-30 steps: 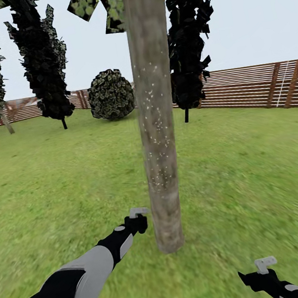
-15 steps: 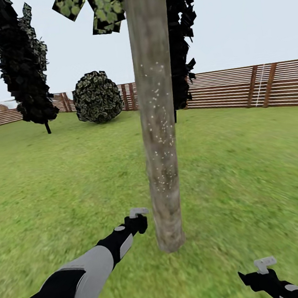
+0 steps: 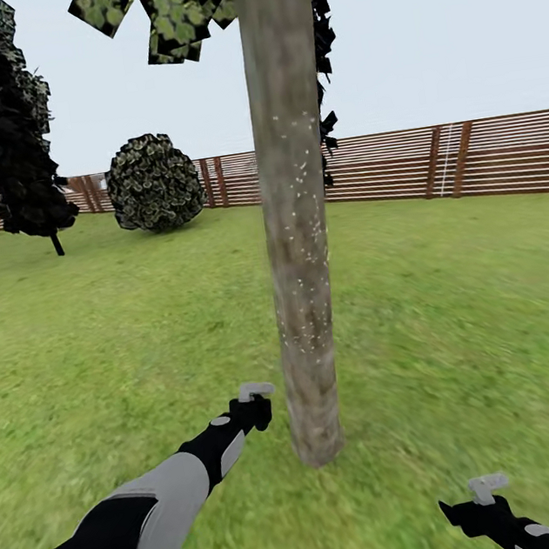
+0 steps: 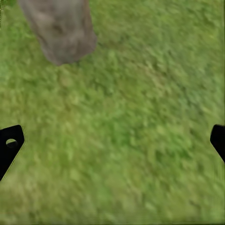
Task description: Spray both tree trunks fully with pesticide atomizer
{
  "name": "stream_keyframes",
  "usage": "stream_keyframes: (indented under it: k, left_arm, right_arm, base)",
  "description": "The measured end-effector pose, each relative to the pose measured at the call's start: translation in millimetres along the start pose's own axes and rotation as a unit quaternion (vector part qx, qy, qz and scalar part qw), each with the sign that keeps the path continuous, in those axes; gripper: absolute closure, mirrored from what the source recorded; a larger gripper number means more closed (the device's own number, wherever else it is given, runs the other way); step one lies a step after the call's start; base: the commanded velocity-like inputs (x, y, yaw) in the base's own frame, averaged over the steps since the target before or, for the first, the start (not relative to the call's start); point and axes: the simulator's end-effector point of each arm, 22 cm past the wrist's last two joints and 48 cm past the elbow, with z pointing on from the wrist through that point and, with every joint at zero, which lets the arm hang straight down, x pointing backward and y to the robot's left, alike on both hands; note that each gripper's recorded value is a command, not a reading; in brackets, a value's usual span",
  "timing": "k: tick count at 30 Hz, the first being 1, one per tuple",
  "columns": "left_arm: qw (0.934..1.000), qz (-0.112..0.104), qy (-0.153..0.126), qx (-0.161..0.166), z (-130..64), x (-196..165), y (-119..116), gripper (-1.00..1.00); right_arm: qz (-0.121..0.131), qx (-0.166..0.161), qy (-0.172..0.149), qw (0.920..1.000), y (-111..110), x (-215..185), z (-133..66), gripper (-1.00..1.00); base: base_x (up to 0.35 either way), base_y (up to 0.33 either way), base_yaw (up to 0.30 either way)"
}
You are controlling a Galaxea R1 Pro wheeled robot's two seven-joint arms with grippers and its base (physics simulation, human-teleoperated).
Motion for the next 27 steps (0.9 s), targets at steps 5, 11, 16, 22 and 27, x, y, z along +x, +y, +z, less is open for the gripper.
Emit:
stream_keyframes:
  k: [5, 11, 16, 22, 27]
  left_arm:
    - [1.0, 0.0, 0.0, 0.0, 0.1, -0.1, -0.1, 1.0]
    - [1.0, 0.0, 0.0, 0.0, 0.1, -0.2, 0.0, 1.0]
    - [1.0, 0.0, -0.001, 0.0, 0.1, -0.4, -0.2, 1.0]
    - [1.0, 0.0, -0.001, 0.0, 0.1, -0.2, -0.3, 1.0]
    - [1.0, 0.0, -0.001, 0.0, 0.1, 0.1, -0.3, 1.0]
  right_arm:
    - [0.001, 0.0, 0.0, 1.0, -0.2, 0.0, 0.0, -1.0]
    - [0.001, 0.0, 0.0, 1.0, -0.2, 0.0, 0.1, -1.0]
    - [0.001, 0.0, 0.0, 1.0, -0.2, 0.0, 0.0, -1.0]
    - [0.001, 0.0, 0.0, 1.0, -0.2, 0.0, 0.0, -1.0]
    - [0.0, 0.0, 0.0, 1.0, -0.1, -0.1, 0.0, -1.0]
  base:
    - [-0.004, 0.35, -0.198]
    - [-0.043, 0.35, -0.164]
    - [-0.008, 0.35, -0.26]
    - [-0.034, 0.33, -0.296]
    - [-0.009, 0.101, -0.3]
